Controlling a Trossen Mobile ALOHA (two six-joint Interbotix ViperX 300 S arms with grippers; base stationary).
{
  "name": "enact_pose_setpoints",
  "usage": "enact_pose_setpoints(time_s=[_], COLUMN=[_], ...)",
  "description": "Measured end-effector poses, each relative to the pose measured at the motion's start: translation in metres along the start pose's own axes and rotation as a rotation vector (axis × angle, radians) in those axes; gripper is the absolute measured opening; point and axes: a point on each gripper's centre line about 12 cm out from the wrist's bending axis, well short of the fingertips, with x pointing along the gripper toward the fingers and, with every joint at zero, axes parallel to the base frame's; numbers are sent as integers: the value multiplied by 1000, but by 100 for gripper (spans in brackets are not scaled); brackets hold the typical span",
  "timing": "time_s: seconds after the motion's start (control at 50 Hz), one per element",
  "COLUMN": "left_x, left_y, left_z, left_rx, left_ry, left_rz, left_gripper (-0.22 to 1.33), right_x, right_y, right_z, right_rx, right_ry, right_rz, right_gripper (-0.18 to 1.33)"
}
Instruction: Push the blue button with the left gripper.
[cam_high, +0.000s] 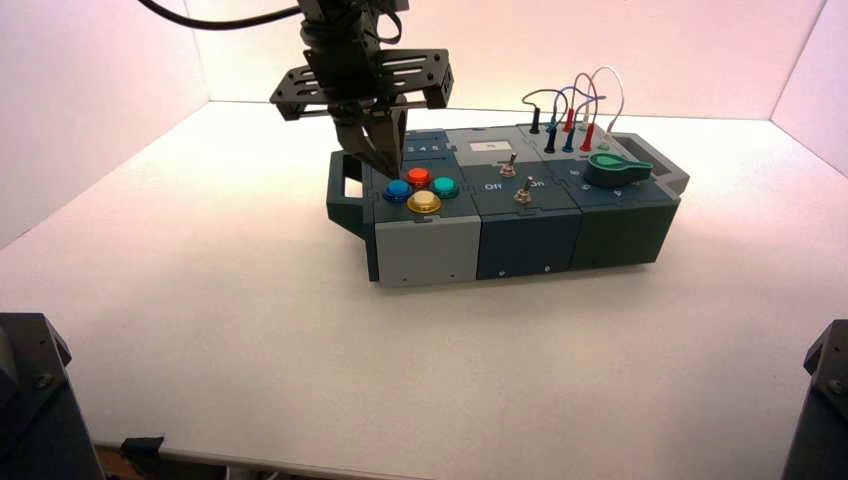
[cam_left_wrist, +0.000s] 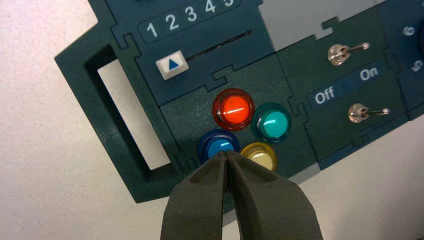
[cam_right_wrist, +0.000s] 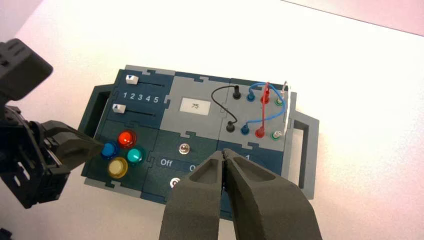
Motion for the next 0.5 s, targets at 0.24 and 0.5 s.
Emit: enact_pose_setpoints(time_s=[0.24, 0.5], left_x=[6, 10], left_y=[1, 0], left_z=[-2, -2], left_rx=[-10, -27], left_ry=[15, 23], left_rz=[4, -1], left_gripper=[-16, -16], right_x=[0, 0], right_y=[-1, -1], right_z=[0, 0], right_rx=[-2, -4], right_ry=[3, 1], right_rz=[-2, -3], right_gripper=[-14, -14])
